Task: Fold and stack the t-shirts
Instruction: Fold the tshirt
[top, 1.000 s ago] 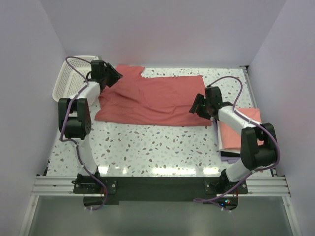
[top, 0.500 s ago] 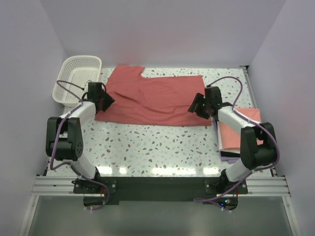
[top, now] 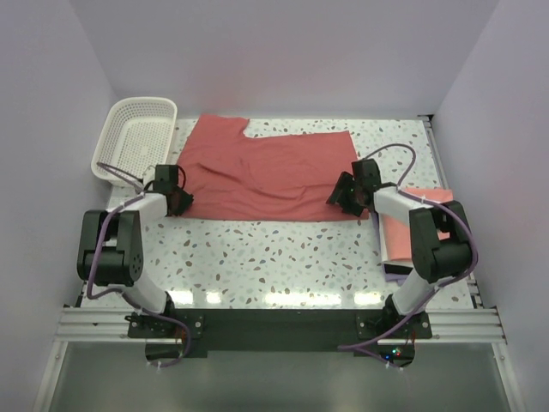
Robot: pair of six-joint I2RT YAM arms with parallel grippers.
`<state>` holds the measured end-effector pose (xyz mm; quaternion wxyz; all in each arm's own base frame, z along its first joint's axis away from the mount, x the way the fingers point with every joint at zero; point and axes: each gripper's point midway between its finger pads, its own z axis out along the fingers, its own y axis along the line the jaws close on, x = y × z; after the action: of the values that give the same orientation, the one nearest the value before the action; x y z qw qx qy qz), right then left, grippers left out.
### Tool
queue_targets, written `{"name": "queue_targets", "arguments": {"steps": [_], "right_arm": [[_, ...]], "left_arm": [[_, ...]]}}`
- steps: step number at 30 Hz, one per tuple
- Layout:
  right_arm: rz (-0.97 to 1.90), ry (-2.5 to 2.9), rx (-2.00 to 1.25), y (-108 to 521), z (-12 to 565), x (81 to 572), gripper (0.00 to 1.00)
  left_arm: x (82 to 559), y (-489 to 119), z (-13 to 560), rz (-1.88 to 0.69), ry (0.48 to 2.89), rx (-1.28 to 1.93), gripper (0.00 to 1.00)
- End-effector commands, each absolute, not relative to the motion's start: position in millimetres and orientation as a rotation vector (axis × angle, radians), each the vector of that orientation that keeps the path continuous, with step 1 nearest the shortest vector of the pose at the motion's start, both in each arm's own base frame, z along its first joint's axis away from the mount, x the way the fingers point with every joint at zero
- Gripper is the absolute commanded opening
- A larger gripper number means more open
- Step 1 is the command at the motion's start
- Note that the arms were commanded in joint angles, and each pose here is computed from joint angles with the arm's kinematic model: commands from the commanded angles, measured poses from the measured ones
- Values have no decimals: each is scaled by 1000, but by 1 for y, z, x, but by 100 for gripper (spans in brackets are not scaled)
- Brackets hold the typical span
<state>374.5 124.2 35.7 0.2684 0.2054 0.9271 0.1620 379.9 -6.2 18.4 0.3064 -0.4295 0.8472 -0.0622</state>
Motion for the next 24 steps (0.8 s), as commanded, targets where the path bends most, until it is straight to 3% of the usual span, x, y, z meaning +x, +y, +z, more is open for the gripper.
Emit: {"name": "queue_targets", "arguments": {"steps": [1,17,24], "right_arm": [[404,2471,644,114,30,372,63],[500,2580,762,109,12,263,63],[589,2581,715,112,25,225,63]], "left_arm": [[338,10,5,-30,2258,-1219,25],[233,48,-4,189,2243,-1347,22],[225,48,19,100,2162,-1355,23]]}}
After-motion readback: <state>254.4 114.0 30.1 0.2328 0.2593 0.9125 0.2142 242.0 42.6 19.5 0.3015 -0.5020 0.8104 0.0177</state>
